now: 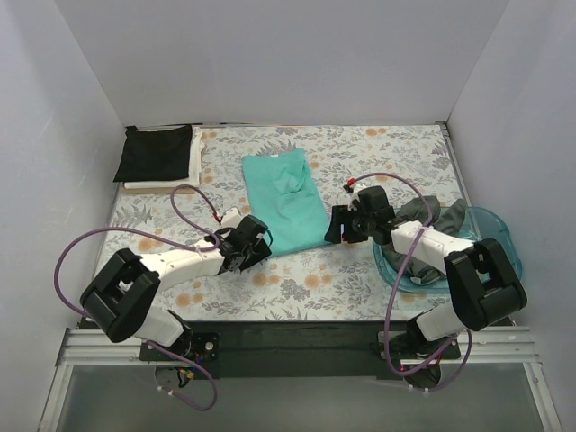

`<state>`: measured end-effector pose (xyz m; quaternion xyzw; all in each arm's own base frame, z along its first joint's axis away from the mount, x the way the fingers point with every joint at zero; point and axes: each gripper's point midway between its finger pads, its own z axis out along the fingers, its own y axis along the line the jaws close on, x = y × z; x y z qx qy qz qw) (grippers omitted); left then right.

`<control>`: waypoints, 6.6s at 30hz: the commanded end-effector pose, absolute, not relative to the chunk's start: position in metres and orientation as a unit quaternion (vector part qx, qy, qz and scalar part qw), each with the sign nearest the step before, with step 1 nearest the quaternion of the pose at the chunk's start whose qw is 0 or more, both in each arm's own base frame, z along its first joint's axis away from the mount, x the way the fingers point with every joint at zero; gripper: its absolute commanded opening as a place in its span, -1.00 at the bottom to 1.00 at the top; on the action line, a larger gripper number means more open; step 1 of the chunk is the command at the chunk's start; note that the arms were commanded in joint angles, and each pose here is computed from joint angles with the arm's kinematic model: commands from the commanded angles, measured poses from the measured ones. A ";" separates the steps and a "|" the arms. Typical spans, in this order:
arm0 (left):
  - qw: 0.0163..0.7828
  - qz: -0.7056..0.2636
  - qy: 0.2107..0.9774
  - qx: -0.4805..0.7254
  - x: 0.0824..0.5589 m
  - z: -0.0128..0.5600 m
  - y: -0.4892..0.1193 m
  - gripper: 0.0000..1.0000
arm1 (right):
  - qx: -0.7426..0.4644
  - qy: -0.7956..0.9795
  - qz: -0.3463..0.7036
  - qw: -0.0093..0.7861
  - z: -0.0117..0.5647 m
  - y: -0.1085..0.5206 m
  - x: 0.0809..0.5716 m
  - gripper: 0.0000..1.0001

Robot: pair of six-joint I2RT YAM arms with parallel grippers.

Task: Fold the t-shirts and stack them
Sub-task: Fold the tshirt

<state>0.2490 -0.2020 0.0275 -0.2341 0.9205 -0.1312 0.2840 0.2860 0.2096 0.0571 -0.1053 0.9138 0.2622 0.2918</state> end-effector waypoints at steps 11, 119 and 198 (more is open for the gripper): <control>0.247 -0.106 0.938 -0.217 0.244 -0.005 -0.205 -0.73 | -0.097 0.931 0.241 0.256 0.031 0.206 0.286 0.04; 0.344 -0.097 0.880 -0.312 0.434 0.084 -0.148 -1.00 | -0.203 0.876 0.293 0.325 0.111 0.282 0.500 -0.97; 0.281 -0.071 0.942 -0.167 0.407 0.008 -0.171 -1.00 | -0.129 0.875 0.236 0.403 0.133 0.174 0.298 0.97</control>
